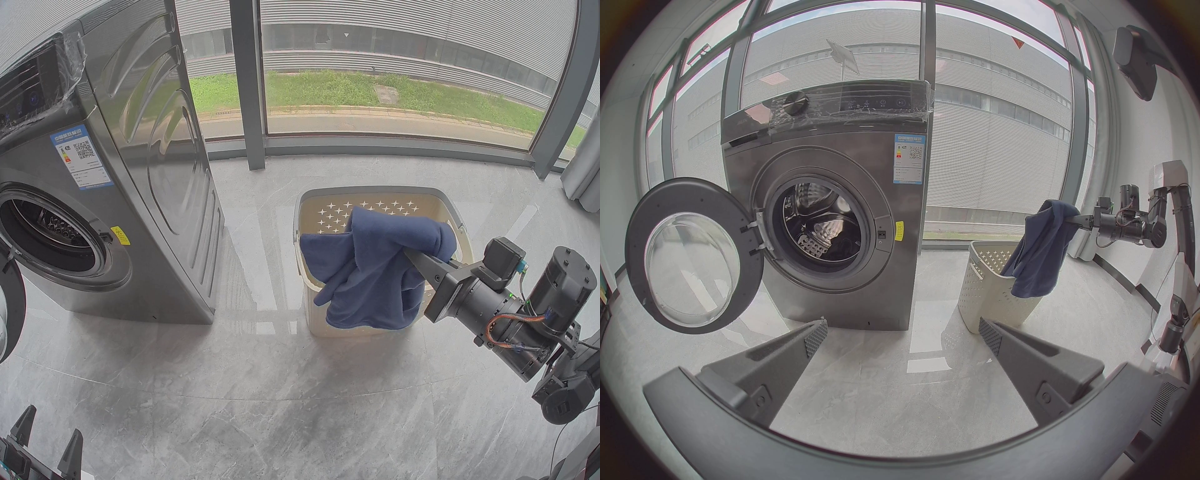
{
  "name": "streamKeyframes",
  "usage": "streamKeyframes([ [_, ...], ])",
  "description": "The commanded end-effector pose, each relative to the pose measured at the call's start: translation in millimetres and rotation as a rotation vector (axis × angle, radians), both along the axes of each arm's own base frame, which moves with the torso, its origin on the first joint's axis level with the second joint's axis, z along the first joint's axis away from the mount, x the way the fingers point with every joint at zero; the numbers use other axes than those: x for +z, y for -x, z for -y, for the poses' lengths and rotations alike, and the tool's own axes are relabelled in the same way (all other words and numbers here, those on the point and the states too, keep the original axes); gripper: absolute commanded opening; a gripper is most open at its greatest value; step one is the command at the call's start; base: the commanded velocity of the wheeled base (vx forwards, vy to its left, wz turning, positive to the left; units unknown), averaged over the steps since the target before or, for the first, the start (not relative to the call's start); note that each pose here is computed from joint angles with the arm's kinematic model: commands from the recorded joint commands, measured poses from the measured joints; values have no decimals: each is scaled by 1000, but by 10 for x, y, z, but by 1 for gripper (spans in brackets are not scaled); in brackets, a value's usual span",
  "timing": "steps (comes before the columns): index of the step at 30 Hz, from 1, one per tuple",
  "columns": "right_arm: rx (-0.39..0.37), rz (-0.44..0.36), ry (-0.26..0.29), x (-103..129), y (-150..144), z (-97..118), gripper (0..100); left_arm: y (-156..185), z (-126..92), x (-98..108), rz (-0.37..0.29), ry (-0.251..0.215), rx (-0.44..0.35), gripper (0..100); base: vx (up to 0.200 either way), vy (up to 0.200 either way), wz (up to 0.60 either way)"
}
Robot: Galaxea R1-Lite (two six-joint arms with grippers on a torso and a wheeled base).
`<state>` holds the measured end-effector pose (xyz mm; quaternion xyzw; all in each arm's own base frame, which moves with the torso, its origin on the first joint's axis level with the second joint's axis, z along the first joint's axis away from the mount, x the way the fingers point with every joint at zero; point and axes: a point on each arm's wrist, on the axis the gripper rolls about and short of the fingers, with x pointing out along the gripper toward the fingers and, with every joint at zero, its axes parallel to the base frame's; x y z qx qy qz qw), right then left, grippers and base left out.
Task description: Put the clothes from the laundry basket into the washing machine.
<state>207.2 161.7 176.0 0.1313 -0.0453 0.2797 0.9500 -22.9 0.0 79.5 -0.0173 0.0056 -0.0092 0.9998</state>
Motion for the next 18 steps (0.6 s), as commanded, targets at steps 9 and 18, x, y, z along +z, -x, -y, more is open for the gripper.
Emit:
streamKeyframes([
  [9, 0, 17, -18, 58, 11, 1, 0, 2, 0, -44, 2, -1, 0, 100, -44, 89, 0],
  [18, -6, 11, -16, 43, 5, 13, 0, 2, 0, -44, 2, 1, 0, 100, 0, 200, 0],
])
